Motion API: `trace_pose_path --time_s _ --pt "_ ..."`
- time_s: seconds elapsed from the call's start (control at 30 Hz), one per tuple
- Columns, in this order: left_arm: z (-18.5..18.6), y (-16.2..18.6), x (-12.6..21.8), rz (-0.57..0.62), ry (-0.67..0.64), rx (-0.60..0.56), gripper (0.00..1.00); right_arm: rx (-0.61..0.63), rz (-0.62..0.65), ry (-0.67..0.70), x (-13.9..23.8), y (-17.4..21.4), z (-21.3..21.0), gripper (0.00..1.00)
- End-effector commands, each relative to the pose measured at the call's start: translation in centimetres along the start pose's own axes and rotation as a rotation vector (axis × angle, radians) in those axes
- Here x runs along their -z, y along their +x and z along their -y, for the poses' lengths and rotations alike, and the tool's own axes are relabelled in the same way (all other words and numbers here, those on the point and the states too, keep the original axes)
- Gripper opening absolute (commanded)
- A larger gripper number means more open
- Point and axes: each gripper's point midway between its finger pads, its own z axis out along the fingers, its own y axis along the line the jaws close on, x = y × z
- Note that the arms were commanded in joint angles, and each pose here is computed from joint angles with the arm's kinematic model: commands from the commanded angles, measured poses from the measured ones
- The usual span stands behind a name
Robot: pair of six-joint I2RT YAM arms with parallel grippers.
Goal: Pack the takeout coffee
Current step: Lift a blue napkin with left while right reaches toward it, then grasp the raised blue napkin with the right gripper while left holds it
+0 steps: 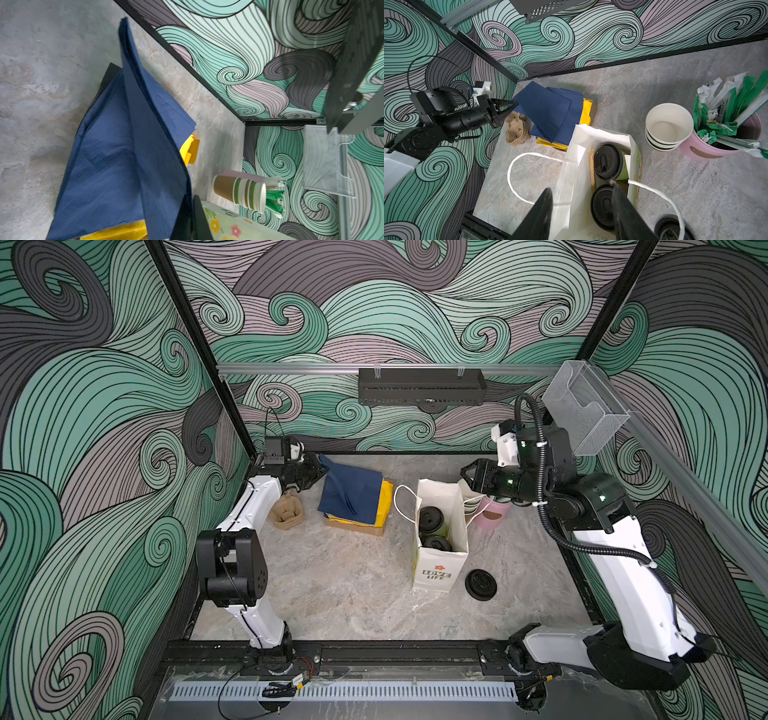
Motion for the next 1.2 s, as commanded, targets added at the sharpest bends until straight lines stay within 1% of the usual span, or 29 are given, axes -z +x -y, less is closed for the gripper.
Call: trace_pose_path --time_s 0.0,0.13,0.27,0.33,0.37,0.47,0.5,0.67,0.77,0.93,1.03,1.1,1.17 --pt "4.7 -1.2 2.4 0.048 0.119 -0.003 0.0 0.037 -0.019 -0.015 0.4 -0.3 -0.6 0.48" --pt "7.4 -1.8 4.4 0.085 0.179 0.015 0.0 0.119 -0.067 -0.07 -0.2 -0.9 -2.7 0.48" --pt "9.6 -1.8 7.0 0.118 0.211 0.029 0.0 0.275 -0.101 -0.11 -1.2 -1.3 -5.9 0.5" --pt "10.5 -1.5 8.3 0.131 0.222 0.035 0.0 0.357 -0.098 -0.148 -1.8 -1.5 -8.2 0.52" --pt "10.8 -1.3 9.0 0.14 0.228 0.038 0.0 0.396 -0.096 -0.169 -2.0 -1.4 -9.4 0.53" --pt "11.5 -0.5 10.9 0.163 0.23 0.043 0.0 0.523 -0.1 -0.214 -3.8 -0.3 -12.8 0.63" --pt "12.3 0.0 12.3 0.179 0.244 0.033 0.0 0.567 -0.103 -0.227 -4.4 0.3 -13.8 0.67" --pt "12.5 2.3 14.8 0.191 0.249 0.067 0.0 0.743 -0.101 -0.273 -7.5 2.9 -18.0 0.81" --pt "12.3 3.8 16.1 0.194 0.257 0.095 0.0 0.798 -0.1 -0.298 -9.5 4.0 -19.7 0.85" --pt "12.2 6.5 17.8 0.165 0.248 0.104 0.0 0.837 -0.106 -0.359 -12.1 6.1 -22.3 0.87" --pt "12.3 7.6 18.6 0.159 0.253 0.111 0.0 0.875 -0.099 -0.342 -13.8 7.2 -23.2 0.85" --pt "12.3 8.1 19.1 0.16 0.249 0.114 0.0 0.881 -0.079 -0.324 -14.8 7.3 -23.5 0.81" --pt "12.1 8.6 19.4 0.155 0.245 0.119 0.0 0.876 -0.073 -0.337 -15.4 7.7 -24.0 0.77"
